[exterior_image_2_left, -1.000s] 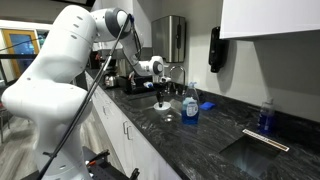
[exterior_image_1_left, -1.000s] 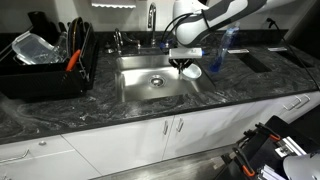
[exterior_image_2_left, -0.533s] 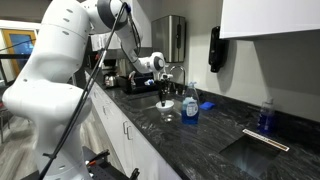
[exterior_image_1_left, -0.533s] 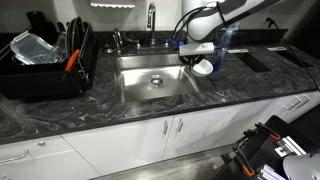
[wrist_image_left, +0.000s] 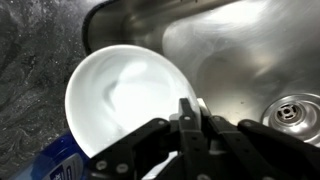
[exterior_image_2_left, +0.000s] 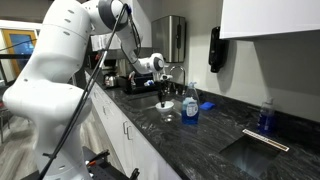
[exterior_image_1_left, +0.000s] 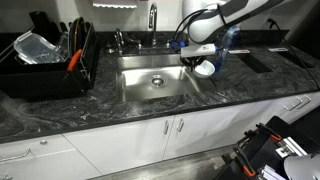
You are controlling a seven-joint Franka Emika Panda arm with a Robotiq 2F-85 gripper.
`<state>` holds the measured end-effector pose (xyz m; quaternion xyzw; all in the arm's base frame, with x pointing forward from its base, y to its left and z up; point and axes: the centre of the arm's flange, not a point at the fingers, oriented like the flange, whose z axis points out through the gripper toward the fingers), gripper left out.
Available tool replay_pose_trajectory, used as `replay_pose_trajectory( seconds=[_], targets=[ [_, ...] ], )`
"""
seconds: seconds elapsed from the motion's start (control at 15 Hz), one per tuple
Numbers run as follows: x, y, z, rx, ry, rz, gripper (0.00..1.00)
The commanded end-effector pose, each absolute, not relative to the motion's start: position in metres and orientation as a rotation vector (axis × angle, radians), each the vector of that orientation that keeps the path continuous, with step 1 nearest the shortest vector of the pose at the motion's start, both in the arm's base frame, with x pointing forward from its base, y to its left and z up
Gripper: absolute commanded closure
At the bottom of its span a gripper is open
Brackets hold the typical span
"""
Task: Pick the bowl in the sink and put it on the counter
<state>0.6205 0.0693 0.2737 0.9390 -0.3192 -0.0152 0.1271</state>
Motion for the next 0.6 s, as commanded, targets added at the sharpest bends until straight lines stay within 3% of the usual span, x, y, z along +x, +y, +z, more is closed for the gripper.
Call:
replay_pose_trajectory(
  seconds=[0.0,0.53],
  targets=[
    [0.614,0.04,0.282,2.682,-0.883,-0.106,0.98],
    [0.57,-0.006,0.271,2.711,-0.813,-0.069,0.98]
  ],
)
